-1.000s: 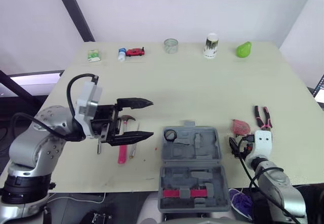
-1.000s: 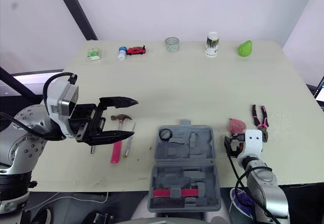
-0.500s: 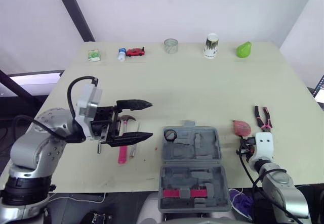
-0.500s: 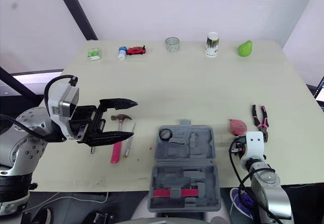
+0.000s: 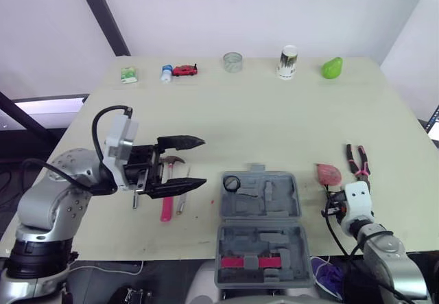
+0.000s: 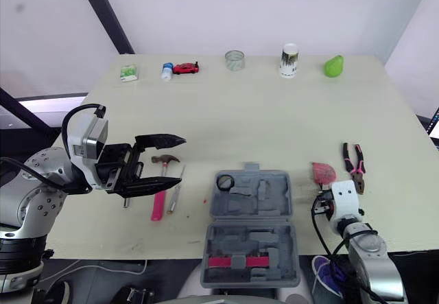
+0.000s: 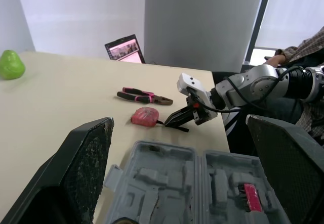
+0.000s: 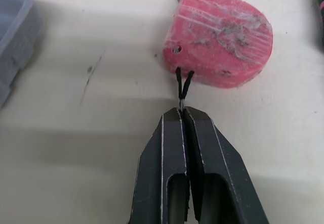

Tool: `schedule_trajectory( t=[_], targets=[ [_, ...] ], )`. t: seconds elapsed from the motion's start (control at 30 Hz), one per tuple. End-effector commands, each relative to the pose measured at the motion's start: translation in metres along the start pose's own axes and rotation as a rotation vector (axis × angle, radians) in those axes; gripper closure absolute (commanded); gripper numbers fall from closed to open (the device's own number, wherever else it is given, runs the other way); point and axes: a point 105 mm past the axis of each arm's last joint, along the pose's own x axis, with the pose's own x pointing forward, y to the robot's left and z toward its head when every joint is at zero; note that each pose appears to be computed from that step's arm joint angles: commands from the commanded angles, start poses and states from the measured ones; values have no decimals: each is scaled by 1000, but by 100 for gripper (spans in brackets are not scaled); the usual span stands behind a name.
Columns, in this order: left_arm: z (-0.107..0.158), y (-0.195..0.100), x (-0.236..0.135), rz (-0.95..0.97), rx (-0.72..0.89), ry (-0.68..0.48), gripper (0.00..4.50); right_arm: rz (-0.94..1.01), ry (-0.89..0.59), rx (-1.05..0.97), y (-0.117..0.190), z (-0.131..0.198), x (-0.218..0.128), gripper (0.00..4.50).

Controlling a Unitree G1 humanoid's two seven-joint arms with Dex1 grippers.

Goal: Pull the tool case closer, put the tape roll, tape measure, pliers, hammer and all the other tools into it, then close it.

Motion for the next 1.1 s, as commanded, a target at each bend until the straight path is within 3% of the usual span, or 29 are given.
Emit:
schedule_trajectory(
  t=[0.03,0.47,0.73,1.1],
  targets=[
    [0,-11,9,-65,15,-12,0,93,0,-48,-10,1,-19,439],
    [0,-11,8,-88,23,-10,0,298,70,-93,1,-13,-51,439],
    [1,-9,6,-90,27,-9,0,288,75,-91,0,-11,-50,439],
    [1,-13,8,-135,20,-10,0,470,171,-82,23,-25,-78,439]
  ],
)
